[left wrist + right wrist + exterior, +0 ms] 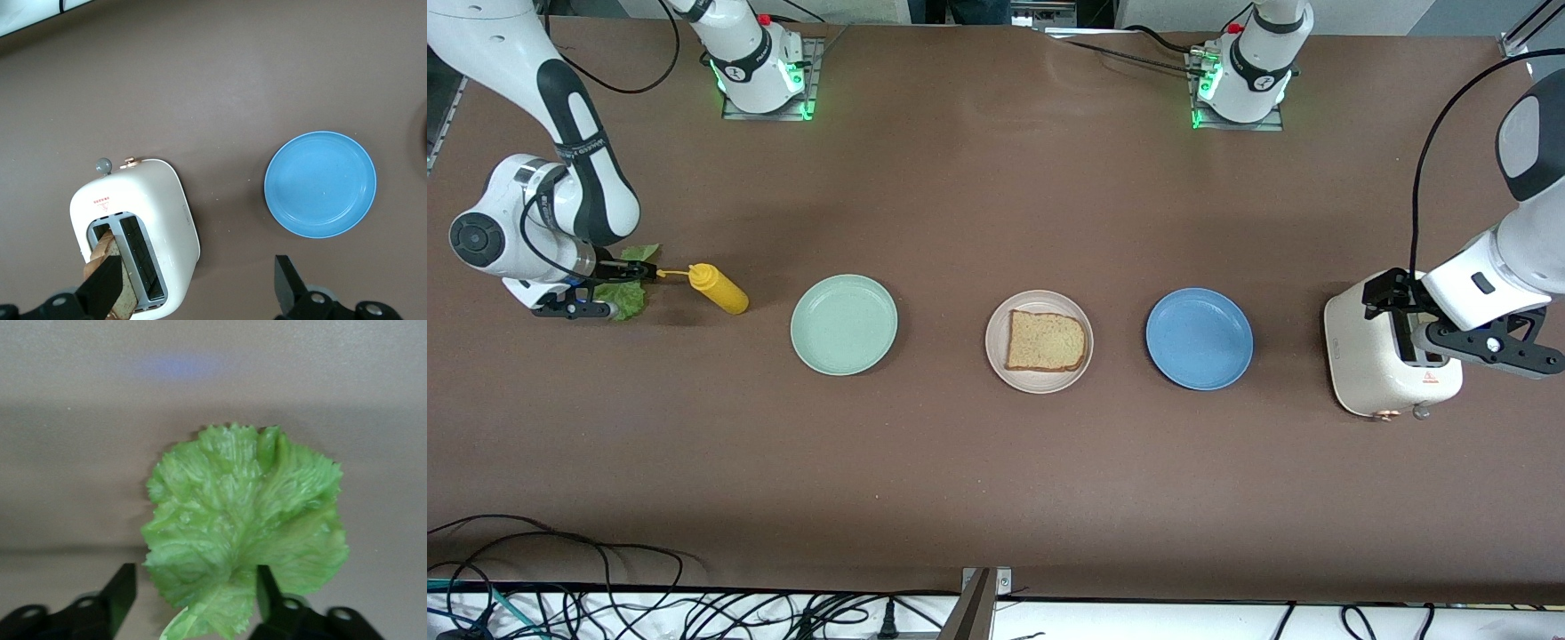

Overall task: Make sandwich on beige plate with both arms
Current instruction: 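Grasp the green lettuce leaf with the right gripper, then carry the lettuce with the right gripper over the bread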

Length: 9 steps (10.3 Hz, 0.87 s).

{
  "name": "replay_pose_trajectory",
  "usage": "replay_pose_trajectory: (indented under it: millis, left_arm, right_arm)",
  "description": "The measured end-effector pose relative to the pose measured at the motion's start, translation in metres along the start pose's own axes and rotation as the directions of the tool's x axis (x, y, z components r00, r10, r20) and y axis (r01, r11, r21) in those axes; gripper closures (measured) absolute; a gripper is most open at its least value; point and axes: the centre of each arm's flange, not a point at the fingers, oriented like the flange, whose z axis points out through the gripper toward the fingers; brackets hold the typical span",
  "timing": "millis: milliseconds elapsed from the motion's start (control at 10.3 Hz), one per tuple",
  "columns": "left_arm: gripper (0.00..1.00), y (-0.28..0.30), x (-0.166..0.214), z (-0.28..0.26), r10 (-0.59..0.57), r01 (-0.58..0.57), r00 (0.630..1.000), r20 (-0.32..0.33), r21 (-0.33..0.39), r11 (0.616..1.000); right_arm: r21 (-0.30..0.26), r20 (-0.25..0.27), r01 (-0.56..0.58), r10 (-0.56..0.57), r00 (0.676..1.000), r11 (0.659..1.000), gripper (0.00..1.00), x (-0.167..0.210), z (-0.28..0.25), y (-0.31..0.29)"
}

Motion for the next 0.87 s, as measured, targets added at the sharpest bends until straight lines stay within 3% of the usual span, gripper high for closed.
replay_pose_trajectory:
  millis: [97,387,581,871]
  left_arm:
    - [0.0,0.0,0.0,0.0,0.0,0.0,1.0,0.0,0.0,1.0]
    - [0.0,0.0,0.0,0.0,0.0,0.0,1.0,0.001,0.0,1.0]
    - [0.0,0.0,0.0,0.0,0.0,0.0,1.0,0.001,0.0,1.0]
    - [0.0,0.0,0.0,0.0,0.0,0.0,1.0,0.001,0.0,1.0]
  right_arm:
    - [0.0,0.001,0.0,0.0,1.0,1.0,0.45,0.0,0.0,0.0]
    - [-0.001,-0.001,0.0,0.0,1.0,1.0,0.85,0.001,-0.001,0.0]
    - [0.004,0.015,0.0,0.0,1.0,1.0,0.92,0.007,-0.014,0.002]
    - [0.034,0.121,0.015,-0.019,0.992,0.999,0.93,0.028,-0.102,-0.001]
